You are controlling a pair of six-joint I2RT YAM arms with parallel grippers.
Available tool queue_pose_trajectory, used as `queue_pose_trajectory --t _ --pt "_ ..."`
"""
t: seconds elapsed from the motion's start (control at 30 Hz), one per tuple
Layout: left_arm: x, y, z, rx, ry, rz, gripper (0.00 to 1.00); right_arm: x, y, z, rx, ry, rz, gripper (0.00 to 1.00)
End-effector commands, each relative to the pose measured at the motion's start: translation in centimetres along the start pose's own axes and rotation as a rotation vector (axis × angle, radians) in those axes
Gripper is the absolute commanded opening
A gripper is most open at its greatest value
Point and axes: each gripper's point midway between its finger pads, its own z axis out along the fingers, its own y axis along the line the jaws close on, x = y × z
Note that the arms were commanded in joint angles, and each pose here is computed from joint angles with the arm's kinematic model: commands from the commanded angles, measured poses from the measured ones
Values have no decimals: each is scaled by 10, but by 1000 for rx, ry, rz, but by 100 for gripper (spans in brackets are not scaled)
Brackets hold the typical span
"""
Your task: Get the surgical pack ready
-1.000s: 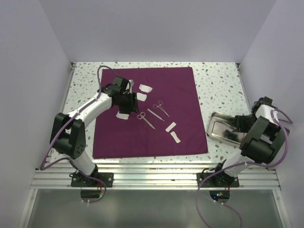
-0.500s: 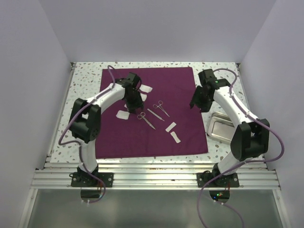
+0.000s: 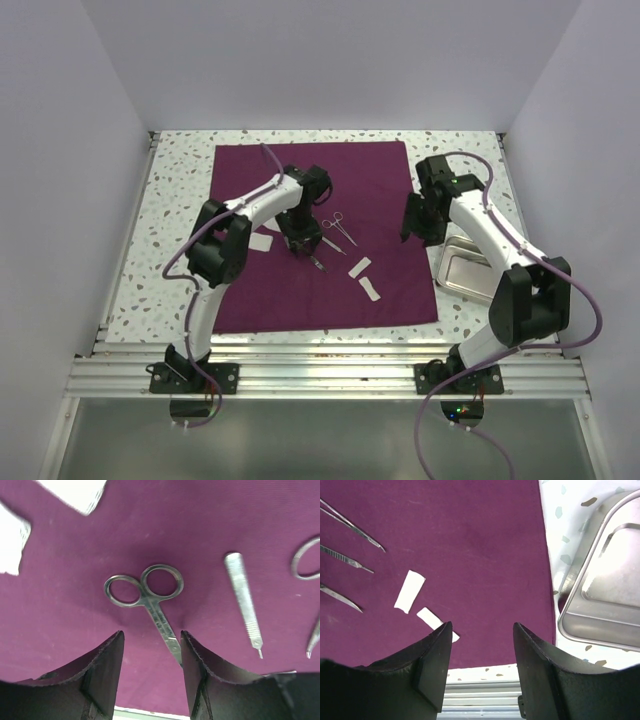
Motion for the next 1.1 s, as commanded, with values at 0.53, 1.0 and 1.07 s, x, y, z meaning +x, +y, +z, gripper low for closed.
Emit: queue_pose_trajectory --t 0.53,1.0,1.07 --pt "8 9 14 -88 38 -125 40 9 12 -7 -77 -11 -54 56" --pt "14 20 18 -136 63 -135 33 10 12 -8 -78 -11 -60 57" --pt "15 19 20 -131 72 -140 33 9 12 -7 -78 -11 -59 57"
